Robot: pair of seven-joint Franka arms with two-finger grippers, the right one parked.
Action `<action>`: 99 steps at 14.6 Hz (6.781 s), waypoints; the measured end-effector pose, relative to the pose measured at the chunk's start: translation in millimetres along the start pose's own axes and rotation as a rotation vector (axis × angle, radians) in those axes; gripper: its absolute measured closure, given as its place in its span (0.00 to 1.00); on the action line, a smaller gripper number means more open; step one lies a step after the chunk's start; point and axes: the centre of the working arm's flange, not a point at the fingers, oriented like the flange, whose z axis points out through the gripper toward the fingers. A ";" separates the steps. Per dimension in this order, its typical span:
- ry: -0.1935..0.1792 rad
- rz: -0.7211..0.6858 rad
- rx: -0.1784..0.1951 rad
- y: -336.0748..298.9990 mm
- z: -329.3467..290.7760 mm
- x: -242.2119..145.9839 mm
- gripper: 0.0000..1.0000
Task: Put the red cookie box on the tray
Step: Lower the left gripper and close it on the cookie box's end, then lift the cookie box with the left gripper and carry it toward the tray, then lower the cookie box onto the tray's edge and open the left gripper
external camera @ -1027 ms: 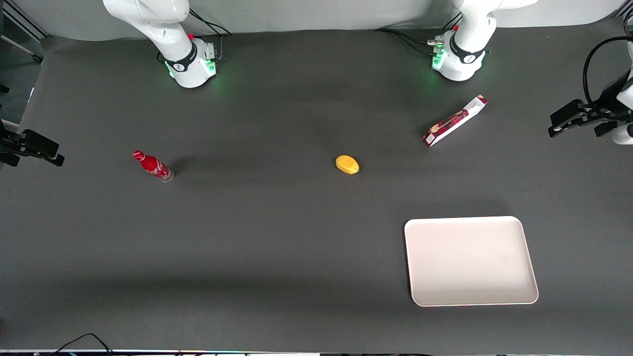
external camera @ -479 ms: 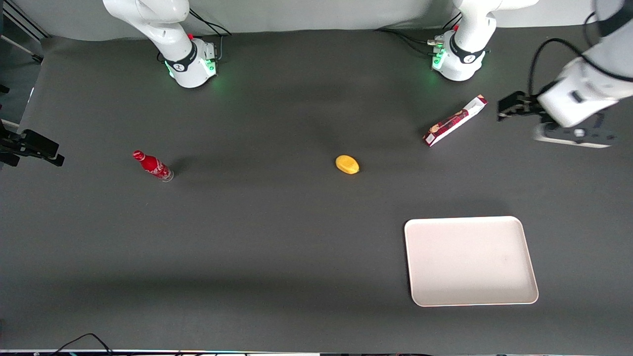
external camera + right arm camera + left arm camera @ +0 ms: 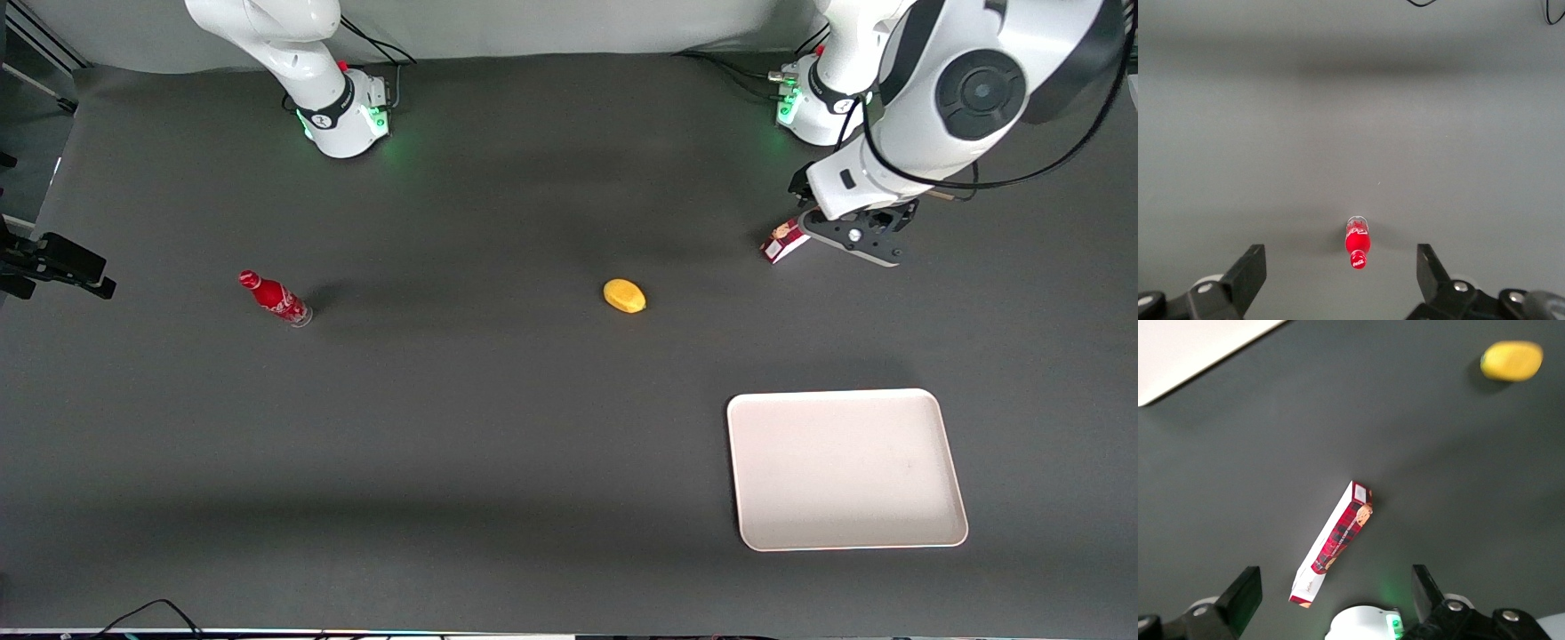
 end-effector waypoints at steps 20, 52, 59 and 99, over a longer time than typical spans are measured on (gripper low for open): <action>0.106 0.354 0.025 -44.7 255.6 -84.6 0.00; 0.030 0.316 -0.056 -44.6 294.0 -91.8 0.88; 0.042 0.258 -0.100 -75.8 236.0 -63.0 0.92; 0.175 -0.494 -0.059 -363.6 165.1 213.7 0.92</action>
